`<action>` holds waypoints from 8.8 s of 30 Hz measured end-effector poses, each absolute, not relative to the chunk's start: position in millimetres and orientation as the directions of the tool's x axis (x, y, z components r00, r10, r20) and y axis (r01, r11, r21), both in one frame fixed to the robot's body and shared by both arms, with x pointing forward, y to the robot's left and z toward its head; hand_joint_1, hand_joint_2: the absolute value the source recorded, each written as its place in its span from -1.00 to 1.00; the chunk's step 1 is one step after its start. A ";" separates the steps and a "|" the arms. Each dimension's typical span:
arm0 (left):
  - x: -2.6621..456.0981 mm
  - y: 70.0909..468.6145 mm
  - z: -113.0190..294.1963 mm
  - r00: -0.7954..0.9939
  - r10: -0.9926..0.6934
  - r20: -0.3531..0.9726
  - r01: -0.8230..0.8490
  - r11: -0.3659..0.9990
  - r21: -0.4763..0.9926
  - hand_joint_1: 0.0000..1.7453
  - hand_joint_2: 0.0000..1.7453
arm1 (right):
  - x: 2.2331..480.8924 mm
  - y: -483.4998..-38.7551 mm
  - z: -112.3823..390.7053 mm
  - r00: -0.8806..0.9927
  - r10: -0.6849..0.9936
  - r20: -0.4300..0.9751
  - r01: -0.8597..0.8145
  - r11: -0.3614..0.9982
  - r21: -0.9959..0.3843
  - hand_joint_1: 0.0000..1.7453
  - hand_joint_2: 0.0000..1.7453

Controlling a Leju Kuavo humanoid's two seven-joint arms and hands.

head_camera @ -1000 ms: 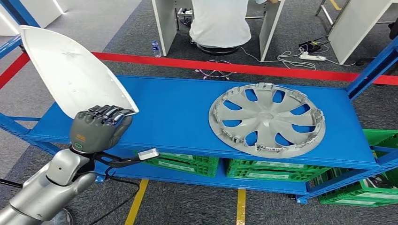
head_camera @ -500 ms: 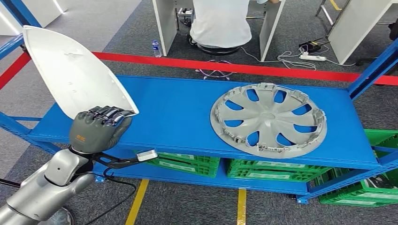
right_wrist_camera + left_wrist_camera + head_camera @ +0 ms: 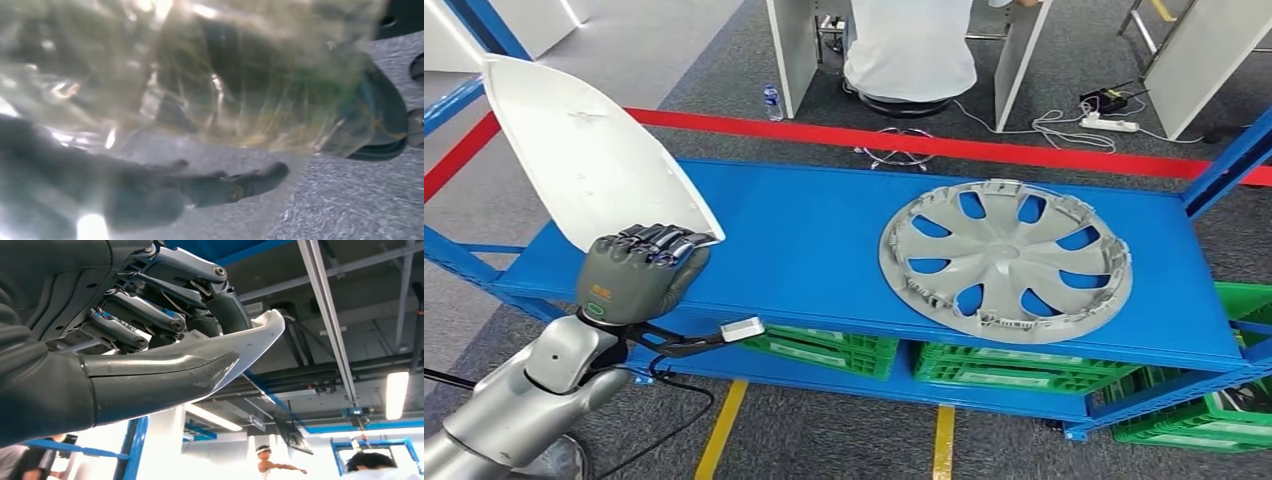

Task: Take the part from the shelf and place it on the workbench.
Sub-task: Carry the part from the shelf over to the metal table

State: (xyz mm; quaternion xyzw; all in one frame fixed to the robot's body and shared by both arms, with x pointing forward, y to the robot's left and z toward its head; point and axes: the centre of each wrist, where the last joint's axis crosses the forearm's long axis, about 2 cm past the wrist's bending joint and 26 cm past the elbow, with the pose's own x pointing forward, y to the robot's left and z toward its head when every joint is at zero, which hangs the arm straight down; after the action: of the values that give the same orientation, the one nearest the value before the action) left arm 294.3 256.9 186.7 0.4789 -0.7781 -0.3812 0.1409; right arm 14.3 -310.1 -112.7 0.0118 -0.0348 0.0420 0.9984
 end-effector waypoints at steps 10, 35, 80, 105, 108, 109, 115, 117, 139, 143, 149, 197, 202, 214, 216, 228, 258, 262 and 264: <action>287.3 272.9 175.8 -0.474 -0.870 -0.138 -0.613 0.213 0.761 1.00 1.00 | 16.5 -308.8 -112.6 0.992 0.097 0.075 -0.099 0.995 0.019 -1.00 -1.00; 283.7 289.8 171.4 -0.438 -0.892 -0.114 -0.594 0.192 0.781 1.00 1.00 | 21.1 -307.5 -112.3 0.992 0.093 0.090 -0.095 0.995 0.019 -1.00 -1.00; 229.5 364.8 159.1 -0.251 -0.962 -0.108 -0.578 0.060 0.814 1.00 1.00 | 15.1 -325.7 -111.9 0.992 -0.094 0.088 0.097 0.995 -0.033 -1.00 -1.00; 205.9 372.8 149.8 -0.203 -0.977 -0.058 -0.539 0.062 0.840 1.00 1.00 | 1.4 -329.5 -112.3 0.994 -0.095 0.063 0.098 0.994 -0.048 -1.00 -1.00; 206.2 372.5 151.4 -0.203 -0.977 -0.057 -0.545 0.064 0.836 1.00 1.00 | 1.1 -329.8 -112.3 0.993 -0.095 0.063 0.098 0.994 -0.049 -1.00 -1.00; 205.9 372.3 151.2 -0.203 -0.977 -0.057 -0.544 0.065 0.837 1.00 1.00 | 0.4 -329.7 -112.3 0.993 -0.095 0.063 0.098 0.994 -0.049 -1.00 -1.00; 205.2 371.2 150.4 -0.203 -0.978 -0.052 -0.542 0.068 0.838 1.00 1.00 | -2.4 -328.6 -112.4 0.994 -0.097 0.054 0.100 0.994 -0.046 -1.00 -1.00; 205.3 370.7 150.3 -0.203 -0.978 -0.050 -0.542 0.070 0.837 1.00 1.00 | -0.8 -328.2 -112.4 0.994 -0.098 0.057 0.101 0.994 -0.045 -1.00 -1.00; 213.8 370.8 157.6 -0.205 -0.978 -0.041 -0.563 0.083 0.822 1.00 1.00 | 3.7 -309.3 -113.1 0.990 -0.124 0.070 0.127 0.991 -0.036 -1.00 -1.00; 214.3 368.4 157.2 -0.212 -0.977 -0.034 -0.561 0.093 0.823 1.00 1.00 | 0.4 -308.0 -113.3 0.991 -0.123 0.062 0.125 0.992 -0.032 -1.00 -1.00; 213.7 362.9 154.8 -0.223 -0.975 -0.011 -0.549 0.117 0.827 1.00 1.00 | 3.6 -306.7 -113.2 0.991 -0.118 0.062 0.120 0.993 -0.021 -1.00 -1.00; 210.9 361.6 151.8 -0.231 -0.971 0.057 -0.529 0.174 0.831 1.00 1.00 | 4.3 -304.8 -113.2 0.995 -0.070 0.069 0.072 0.997 -0.037 -1.00 -1.00; 205.5 367.0 152.9 -0.218 -0.975 0.044 -0.533 0.156 0.831 1.00 1.00 | 7.3 -303.6 -113.0 0.995 -0.059 0.074 0.065 0.994 -0.087 -1.00 -1.00; 198.8 367.2 151.2 -0.201 -0.979 0.036 -0.532 0.140 0.835 1.00 1.00 | 9.0 -298.9 -112.8 0.997 -0.001 0.079 0.012 0.990 -0.144 -1.00 -1.00; 198.5 368.0 151.7 -0.198 -0.980 0.035 -0.533 0.138 0.835 1.00 1.00 | 8.6 -299.0 -112.9 0.997 0.004 0.076 0.007 0.989 -0.147 -1.00 -1.00; 198.7 367.4 153.0 -0.187 -0.981 0.043 -0.537 0.139 0.832 1.00 1.00 | 9.9 -298.3 -112.8 0.997 0.030 0.073 -0.019 0.989 -0.149 -1.00 -1.00; 200.8 359.4 154.4 -0.178 -0.981 0.076 -0.534 0.161 0.830 1.00 1.00 | 11.8 -299.4 -112.7 0.993 0.082 0.080 -0.068 0.984 -0.163 -1.00 -1.00; 200.1 358.8 153.7 -0.175 -0.981 0.080 -0.529 0.162 0.833 1.00 1.00 | 16.0 -300.7 -112.4 0.992 0.088 0.088 -0.073 0.983 -0.167 -1.00 -1.00; 200.9 358.9 154.4 -0.173 -0.982 0.080 -0.528 0.161 0.833 1.00 1.00 | 17.7 -299.9 -112.3 0.991 0.091 0.094 -0.074 0.984 -0.163 -1.00 -1.00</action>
State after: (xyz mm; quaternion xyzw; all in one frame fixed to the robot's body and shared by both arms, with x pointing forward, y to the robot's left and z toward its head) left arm 200.9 358.9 154.4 0.5505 -0.6857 -0.3409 0.3323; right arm 17.7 -299.9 -112.3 -0.0797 -0.0505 0.0414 0.9947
